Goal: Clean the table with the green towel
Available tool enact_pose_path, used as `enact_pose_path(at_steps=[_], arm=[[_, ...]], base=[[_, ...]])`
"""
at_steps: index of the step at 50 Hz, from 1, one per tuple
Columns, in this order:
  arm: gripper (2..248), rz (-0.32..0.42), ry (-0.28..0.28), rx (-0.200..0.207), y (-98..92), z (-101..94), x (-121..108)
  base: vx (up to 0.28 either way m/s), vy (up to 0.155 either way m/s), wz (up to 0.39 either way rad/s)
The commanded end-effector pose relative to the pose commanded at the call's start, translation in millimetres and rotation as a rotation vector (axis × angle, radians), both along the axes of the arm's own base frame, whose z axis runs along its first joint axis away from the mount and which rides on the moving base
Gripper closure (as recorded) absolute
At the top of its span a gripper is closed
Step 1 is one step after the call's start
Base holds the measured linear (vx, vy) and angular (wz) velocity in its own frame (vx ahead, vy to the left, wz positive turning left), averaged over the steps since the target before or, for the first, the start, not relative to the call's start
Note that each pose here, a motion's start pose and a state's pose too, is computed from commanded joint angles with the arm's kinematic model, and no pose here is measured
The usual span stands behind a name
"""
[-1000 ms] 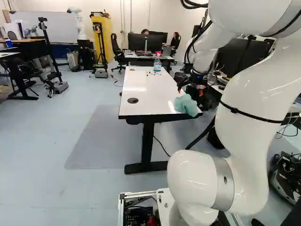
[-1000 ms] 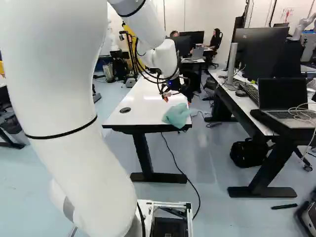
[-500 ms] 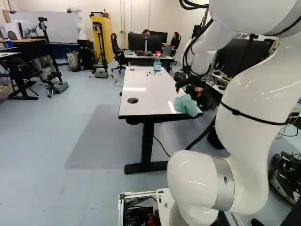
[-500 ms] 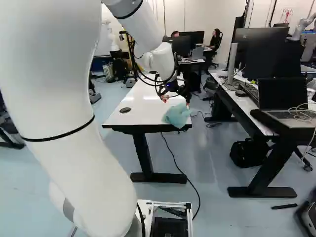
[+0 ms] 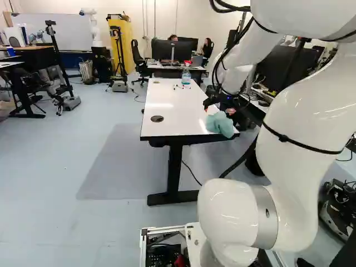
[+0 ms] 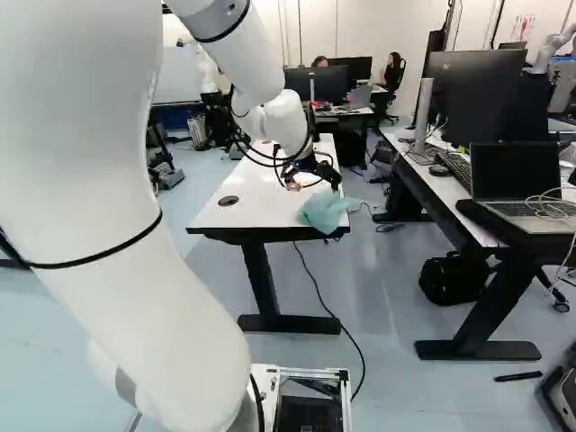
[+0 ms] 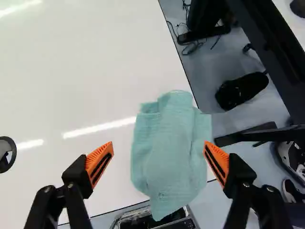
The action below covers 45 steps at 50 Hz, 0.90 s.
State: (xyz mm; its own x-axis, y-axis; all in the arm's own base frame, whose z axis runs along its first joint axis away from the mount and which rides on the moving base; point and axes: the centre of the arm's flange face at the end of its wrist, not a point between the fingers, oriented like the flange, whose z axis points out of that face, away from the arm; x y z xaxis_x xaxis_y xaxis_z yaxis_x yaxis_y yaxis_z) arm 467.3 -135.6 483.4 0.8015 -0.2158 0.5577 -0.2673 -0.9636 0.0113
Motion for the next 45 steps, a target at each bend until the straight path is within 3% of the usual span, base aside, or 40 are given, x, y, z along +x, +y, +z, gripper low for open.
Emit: enact_pose_path(at_steps=[24, 45], arm=[[3, 0.057, -0.129, -0.029, 35.6, -25.8, -29], [3, 0.119, -0.275, -0.053, 71.4, -53.6, -68]], base=[[0.0, 0.0, 0.0], [0.0, 0.0, 0.0]])
